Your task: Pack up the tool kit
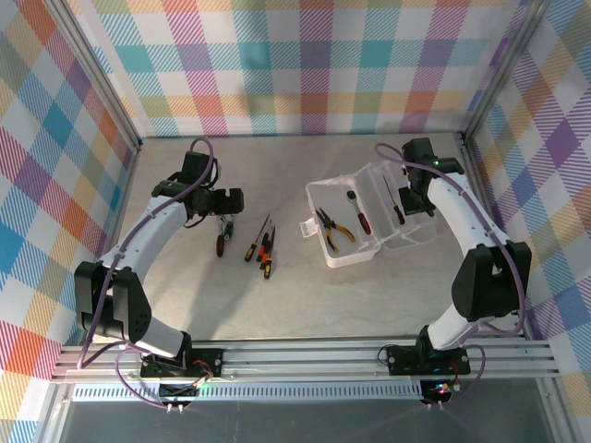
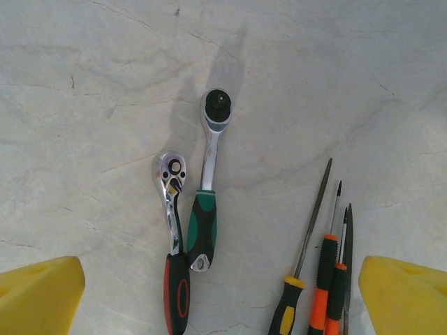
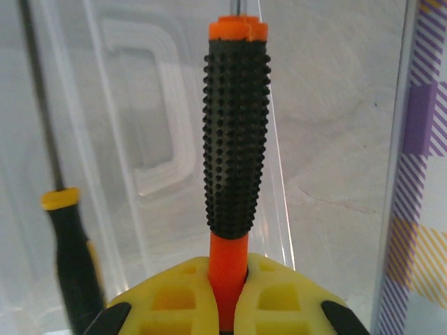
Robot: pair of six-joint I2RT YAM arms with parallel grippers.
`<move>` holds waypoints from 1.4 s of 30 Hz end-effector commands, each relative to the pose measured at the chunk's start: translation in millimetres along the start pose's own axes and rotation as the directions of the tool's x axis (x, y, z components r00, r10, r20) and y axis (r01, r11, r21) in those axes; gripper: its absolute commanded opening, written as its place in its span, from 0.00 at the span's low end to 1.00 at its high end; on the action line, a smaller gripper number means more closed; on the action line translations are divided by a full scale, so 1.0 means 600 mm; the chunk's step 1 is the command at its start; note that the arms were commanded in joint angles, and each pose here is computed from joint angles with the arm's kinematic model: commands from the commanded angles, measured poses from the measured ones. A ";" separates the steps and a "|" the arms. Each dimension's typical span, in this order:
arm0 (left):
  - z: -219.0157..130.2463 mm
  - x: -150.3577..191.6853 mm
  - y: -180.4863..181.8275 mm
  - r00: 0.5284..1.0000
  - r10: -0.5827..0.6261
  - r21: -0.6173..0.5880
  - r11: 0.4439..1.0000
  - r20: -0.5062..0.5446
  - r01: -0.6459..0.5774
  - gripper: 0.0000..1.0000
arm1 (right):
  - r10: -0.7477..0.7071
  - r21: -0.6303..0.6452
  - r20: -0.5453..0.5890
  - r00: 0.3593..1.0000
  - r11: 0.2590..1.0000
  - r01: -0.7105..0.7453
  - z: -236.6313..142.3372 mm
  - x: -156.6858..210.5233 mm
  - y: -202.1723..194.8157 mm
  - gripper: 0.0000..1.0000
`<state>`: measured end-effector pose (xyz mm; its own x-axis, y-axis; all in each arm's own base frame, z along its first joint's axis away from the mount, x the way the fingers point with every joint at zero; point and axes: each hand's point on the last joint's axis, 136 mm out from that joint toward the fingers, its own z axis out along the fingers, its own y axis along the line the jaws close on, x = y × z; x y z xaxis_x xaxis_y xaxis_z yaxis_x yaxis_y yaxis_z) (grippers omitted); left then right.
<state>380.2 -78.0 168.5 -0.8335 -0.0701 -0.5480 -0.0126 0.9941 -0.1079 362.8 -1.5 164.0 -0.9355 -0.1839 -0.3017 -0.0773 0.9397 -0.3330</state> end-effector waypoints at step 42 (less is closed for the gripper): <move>0.162 0.061 0.060 0.976 -0.089 -0.145 0.988 -0.199 0.061 0.70 | -0.018 -0.379 0.385 0.923 0.908 0.176 -0.151 -0.044 0.169 0.99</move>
<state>384.8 -63.3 59.0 -0.9401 -0.1087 -0.3232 -0.1041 0.9941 -0.0317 347.2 114.0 225.0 -0.7280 -0.3032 -0.6149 -0.3463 0.9367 -0.0518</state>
